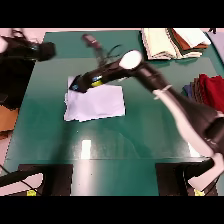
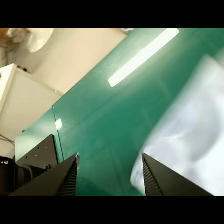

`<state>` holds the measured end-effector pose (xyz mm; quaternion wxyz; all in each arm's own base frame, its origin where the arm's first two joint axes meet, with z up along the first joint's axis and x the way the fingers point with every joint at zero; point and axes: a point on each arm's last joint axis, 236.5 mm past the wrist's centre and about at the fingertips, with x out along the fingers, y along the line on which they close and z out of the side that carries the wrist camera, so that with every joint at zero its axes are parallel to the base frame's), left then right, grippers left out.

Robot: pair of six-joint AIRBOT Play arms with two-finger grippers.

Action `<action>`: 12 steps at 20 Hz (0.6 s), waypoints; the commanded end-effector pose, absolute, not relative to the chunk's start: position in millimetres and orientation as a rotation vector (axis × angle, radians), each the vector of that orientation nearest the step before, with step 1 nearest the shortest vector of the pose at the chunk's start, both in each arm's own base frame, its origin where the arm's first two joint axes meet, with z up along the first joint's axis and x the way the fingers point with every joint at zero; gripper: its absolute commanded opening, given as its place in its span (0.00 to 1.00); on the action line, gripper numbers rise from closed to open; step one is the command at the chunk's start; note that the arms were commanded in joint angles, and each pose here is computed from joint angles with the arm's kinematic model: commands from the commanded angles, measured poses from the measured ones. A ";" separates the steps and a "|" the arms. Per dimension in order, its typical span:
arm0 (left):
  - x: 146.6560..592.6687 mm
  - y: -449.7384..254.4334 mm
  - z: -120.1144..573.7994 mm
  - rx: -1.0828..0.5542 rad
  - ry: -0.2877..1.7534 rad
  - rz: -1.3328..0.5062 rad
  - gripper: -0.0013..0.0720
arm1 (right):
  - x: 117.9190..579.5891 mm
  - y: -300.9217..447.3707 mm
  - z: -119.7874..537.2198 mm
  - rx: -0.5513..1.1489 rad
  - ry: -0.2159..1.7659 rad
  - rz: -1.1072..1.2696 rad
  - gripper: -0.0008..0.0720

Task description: Fold the shirts.

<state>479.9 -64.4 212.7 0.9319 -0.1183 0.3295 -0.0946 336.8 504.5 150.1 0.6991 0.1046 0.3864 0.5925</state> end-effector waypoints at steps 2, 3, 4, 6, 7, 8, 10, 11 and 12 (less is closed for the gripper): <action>456.3 -23.2 233.4 -0.225 0.666 -0.113 0.06 | 332.6 530.4 116.4 0.146 0.895 1.351 0.47; 455.1 -28.5 230.5 -0.218 0.679 -0.127 0.06 | 341.4 513.1 108.5 0.119 0.924 1.311 0.47; 454.8 -36.2 228.8 -0.212 0.686 -0.143 0.06 | 351.4 492.3 99.9 0.099 0.954 1.266 0.47; 453.3 -57.6 227.0 -0.174 0.690 -0.195 0.06 | 374.3 435.8 77.1 0.083 1.032 1.133 0.47; 451.9 -70.0 225.2 -0.163 0.694 -0.222 0.06 | 383.0 405.3 64.8 0.093 1.080 1.057 0.47; 449.9 -81.6 224.9 -0.152 0.697 -0.247 0.06 | 389.5 373.8 51.7 0.115 1.129 0.978 0.47; 446.8 -101.1 226.2 -0.114 0.691 -0.297 0.06 | 396.2 308.2 22.9 0.188 1.225 0.813 0.47; 445.4 -107.7 226.4 -0.111 0.691 -0.311 0.06 | 395.3 279.1 7.9 0.233 1.265 0.743 0.50; 444.6 -112.7 226.9 -0.107 0.689 -0.321 0.06 | 392.3 254.3 -7.6 0.272 1.301 0.686 0.70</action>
